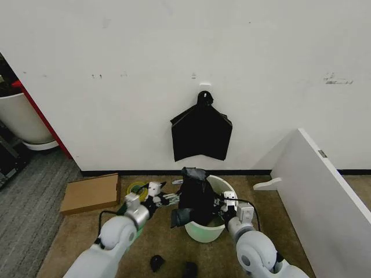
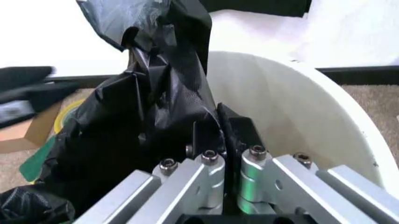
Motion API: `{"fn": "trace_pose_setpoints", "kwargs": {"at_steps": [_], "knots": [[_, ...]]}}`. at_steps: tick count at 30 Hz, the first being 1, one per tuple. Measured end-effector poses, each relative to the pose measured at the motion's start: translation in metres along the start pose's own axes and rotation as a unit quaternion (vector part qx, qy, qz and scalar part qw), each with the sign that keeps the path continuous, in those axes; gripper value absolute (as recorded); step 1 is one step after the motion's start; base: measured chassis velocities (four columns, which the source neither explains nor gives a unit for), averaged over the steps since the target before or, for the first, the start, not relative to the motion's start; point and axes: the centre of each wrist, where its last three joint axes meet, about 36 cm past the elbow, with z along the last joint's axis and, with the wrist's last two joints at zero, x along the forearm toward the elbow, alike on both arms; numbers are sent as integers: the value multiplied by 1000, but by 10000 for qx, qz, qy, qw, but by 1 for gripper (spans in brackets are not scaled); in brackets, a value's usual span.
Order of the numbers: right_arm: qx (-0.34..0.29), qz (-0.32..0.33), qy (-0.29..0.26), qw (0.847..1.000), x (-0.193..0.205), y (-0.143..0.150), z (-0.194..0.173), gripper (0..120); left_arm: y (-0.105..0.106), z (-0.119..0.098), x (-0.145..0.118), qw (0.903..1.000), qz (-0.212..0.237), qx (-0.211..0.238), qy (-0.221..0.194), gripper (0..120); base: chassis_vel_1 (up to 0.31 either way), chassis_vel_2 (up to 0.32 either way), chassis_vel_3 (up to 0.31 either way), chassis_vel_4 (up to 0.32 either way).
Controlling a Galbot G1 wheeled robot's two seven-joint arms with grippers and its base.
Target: Place the garbage bag over the trash bin.
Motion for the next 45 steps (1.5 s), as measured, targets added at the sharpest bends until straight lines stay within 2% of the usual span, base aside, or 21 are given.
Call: {"fn": "trace_pose_setpoints", "kwargs": {"at_steps": [2, 5, 6, 14, 22, 31, 33, 37, 39, 43, 45], "knots": [[-10, -8, -14, 10000, 0, 2, 0, 0, -1, -5, -11, 9998, 8, -131, 176, 97, 0, 0, 0, 0], [-18, -24, -51, 10000, -1, 6, 0, 0, -3, -13, -25, 9966, -10, -310, 768, 96, 0, 0, 0, 0], [-18, -24, -51, 10000, -1, 6, 0, 0, -3, -13, -25, 9966, -10, -310, 768, 96, 0, 0, 0, 0], [171, 1, -325, 9993, 0, 3, 4, 0, -15, -29, -52, 9856, -2, -528, 1605, 95, 0, 0, 0, 0], [213, -57, -380, 9990, 4, 8, 9, 0, -24, -39, -72, 9796, -159, -595, 1914, 93, 0, 0, 0, 0], [209, -76, -388, 9990, 6, 9, 14, 0, -29, -45, -89, 9799, -239, -513, 1911, 93, 0, 0, 0, 0], [201, -76, -393, 9990, 6, 9, 14, 0, -30, -45, -91, 9801, -241, -490, 1910, 88, 0, 0, 0, 0], [180, -70, -429, 9989, 5, 10, 14, 0, -31, -43, -91, 9798, -230, -471, 1930, 70, 0, 0, 0, 0], [179, -70, -431, 9989, 5, 10, 14, 0, -31, -43, -91, 9798, -229, -466, 1933, 66, 0, 0, 0, 0], [185, -57, -474, 9987, 4, 10, 15, 0, -29, -40, -88, 9797, -235, -407, 1950, 48, 0, 0, 0, 0], [187, -50, -487, 9986, 4, 9, 15, 0, -29, -39, -87, 9797, -236, -398, 1950, 45, 0, 0, 0, 0]]}}
